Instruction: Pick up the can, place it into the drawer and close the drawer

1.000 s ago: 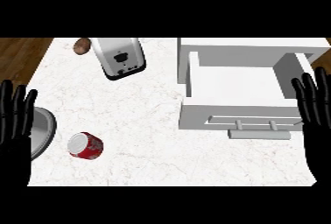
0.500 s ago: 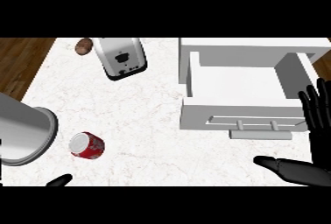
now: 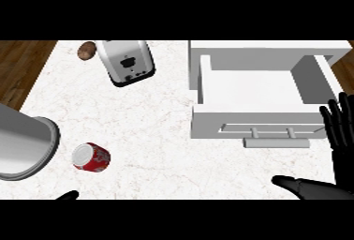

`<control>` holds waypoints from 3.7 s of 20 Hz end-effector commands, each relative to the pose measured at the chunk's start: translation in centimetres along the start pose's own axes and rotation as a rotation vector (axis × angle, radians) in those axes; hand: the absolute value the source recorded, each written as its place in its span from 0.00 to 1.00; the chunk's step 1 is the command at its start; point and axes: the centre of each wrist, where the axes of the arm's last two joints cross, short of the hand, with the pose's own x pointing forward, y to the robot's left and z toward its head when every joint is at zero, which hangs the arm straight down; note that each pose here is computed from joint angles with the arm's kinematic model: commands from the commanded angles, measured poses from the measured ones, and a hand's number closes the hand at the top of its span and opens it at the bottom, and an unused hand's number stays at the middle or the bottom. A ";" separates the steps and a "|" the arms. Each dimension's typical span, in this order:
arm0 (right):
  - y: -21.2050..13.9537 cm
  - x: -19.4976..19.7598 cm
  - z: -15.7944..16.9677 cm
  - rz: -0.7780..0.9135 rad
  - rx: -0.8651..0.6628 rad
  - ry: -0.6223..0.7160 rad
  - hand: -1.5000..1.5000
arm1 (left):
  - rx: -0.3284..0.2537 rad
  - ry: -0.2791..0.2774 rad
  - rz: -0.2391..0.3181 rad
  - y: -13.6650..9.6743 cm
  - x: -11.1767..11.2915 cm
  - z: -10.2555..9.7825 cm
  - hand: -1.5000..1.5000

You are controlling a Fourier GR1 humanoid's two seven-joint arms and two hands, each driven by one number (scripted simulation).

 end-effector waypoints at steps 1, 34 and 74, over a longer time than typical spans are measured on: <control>-0.9 0.8 -0.9 -0.012 -0.002 -0.008 0.00 | 0.001 0.030 -0.006 0.2 -1.2 -1.6 0.00; -3.7 2.0 3.3 0.019 -0.029 -0.026 0.00 | 0.106 0.195 -0.069 -1.7 -20.3 -0.9 0.00; -4.7 3.8 0.9 0.060 -0.046 -0.064 0.00 | -0.110 0.158 0.103 -4.6 -26.1 -9.6 1.00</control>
